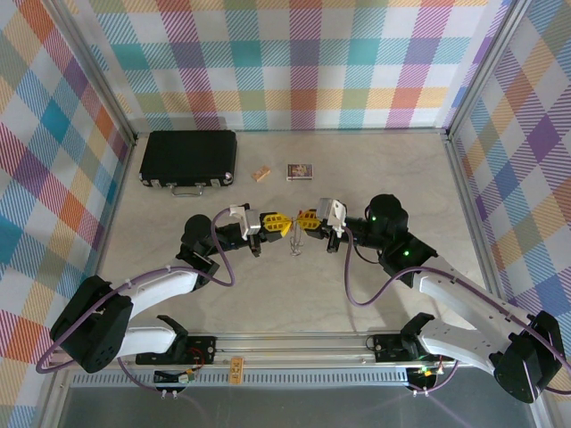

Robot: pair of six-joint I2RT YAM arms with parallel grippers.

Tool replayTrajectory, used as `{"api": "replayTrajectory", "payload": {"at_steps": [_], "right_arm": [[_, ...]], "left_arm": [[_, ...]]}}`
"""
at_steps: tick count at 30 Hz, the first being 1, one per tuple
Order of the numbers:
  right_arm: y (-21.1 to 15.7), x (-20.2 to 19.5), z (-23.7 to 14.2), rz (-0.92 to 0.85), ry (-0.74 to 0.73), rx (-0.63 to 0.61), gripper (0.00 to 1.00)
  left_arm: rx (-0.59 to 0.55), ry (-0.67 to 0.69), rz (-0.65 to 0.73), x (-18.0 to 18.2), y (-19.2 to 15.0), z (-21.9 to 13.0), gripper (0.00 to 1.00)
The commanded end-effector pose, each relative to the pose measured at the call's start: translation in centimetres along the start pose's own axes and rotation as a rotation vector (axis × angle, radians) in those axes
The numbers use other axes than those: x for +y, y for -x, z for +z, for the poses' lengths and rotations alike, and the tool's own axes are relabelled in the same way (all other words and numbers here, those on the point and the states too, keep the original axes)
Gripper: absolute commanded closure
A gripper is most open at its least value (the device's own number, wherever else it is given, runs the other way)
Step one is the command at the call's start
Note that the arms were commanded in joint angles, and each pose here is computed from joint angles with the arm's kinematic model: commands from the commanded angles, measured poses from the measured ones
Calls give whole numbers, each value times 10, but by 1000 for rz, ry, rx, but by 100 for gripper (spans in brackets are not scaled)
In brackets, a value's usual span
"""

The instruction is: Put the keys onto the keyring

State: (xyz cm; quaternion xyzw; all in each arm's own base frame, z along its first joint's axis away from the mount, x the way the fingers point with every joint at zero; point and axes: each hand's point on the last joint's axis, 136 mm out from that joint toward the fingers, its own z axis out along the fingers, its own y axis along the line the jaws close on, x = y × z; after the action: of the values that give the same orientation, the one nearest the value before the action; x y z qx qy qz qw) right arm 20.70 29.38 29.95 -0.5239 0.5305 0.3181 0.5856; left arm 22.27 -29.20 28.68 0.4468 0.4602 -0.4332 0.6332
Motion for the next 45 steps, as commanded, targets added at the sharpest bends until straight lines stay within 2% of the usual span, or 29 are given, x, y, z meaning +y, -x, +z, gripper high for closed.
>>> {"api": "replayTrajectory", "payload": {"at_steps": [1, 32, 45], "right_arm": [[-16, 15, 4, 27, 64, 52, 100], [-32, 18, 9, 37, 73, 110, 100], [-21, 6, -6, -32, -43, 73, 100]], "left_arm": [[-86, -16, 81, -4, 33, 0, 100], [-98, -32, 84, -8, 38, 0, 100], [-45, 3, 107, -2, 25, 0, 100]]}}
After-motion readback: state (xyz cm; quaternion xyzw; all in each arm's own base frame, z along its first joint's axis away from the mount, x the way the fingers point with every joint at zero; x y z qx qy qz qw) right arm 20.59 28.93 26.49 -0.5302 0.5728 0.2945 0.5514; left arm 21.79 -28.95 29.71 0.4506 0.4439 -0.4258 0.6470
